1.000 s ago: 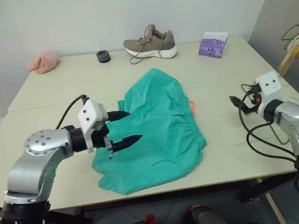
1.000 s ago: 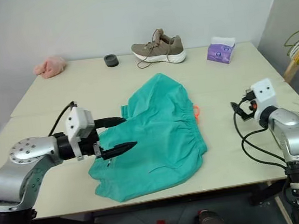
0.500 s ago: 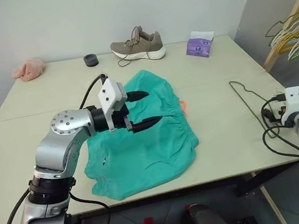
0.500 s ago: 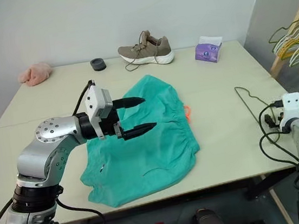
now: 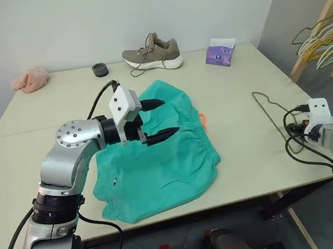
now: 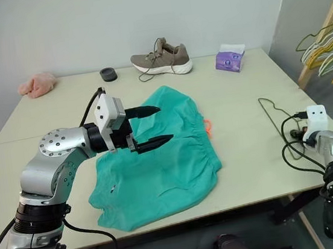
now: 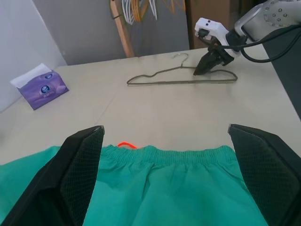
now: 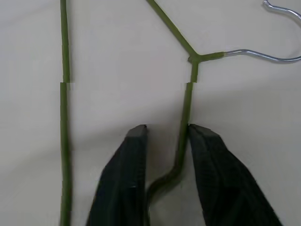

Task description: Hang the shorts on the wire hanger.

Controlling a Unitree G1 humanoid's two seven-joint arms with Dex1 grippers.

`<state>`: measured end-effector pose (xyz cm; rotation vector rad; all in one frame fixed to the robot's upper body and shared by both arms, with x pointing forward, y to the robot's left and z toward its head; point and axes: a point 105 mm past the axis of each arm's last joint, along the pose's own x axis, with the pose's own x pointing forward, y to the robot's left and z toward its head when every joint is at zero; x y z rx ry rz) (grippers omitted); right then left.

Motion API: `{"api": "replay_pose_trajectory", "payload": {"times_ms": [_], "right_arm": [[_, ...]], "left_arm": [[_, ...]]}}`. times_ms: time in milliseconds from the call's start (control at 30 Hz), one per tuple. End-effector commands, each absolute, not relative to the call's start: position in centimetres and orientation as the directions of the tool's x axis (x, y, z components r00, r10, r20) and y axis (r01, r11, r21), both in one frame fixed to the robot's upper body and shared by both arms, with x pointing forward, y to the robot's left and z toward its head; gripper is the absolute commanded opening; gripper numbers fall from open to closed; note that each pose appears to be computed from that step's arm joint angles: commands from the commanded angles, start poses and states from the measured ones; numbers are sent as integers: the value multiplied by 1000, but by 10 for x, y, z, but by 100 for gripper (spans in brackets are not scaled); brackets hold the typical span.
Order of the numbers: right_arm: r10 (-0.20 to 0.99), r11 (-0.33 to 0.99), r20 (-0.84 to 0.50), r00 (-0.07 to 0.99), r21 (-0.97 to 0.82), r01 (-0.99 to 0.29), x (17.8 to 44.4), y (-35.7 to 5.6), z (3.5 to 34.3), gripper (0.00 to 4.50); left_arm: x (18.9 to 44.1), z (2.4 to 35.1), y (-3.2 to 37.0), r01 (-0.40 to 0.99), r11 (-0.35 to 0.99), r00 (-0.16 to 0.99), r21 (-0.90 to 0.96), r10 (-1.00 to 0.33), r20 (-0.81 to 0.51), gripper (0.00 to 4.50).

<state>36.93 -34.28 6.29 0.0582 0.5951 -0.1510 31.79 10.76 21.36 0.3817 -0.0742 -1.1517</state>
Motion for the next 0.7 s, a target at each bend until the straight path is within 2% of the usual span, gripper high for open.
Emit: {"api": "replay_pose_trajectory", "payload": {"times_ms": [33, 67, 200, 333, 400, 500, 600, 700], "right_arm": [[-138, 971, -638, 757, 62, 229, 359, -340, 38, 36], [-141, 972, -629, 764, 57, 226, 361, -340, 40, 2], [-124, 986, -548, 827, 22, 163, 375, -330, 64, 2], [-61, 993, -384, 921, -121, 16, 394, -310, 108, 2], [41, 962, -255, 966, -251, -107, 401, -286, 144, 2], [191, 879, -154, 969, -413, -239, 401, -252, 175, 2], [388, 739, -104, 916, -558, -377, 391, -209, 196, 2], [533, 598, -73, 843, -673, -436, 379, -175, 210, 2]], "left_arm": [[320, 223, 116, 851, 366, 437, 376, -891, -122, 450], [320, 223, 117, 850, 370, 441, 375, -889, -123, 450], [328, 223, 131, 821, 433, 503, 372, -857, -112, 450], [346, 227, 151, 751, 547, 612, 369, -787, -80, 450], [354, 231, 164, 717, 602, 659, 351, -750, -61, 450], [360, 236, 181, 693, 650, 693, 312, -720, -41, 450], [363, 246, 194, 693, 681, 703, 238, -711, -14, 450], [359, 244, 198, 733, 654, 672, 190, -739, -49, 450]]}}
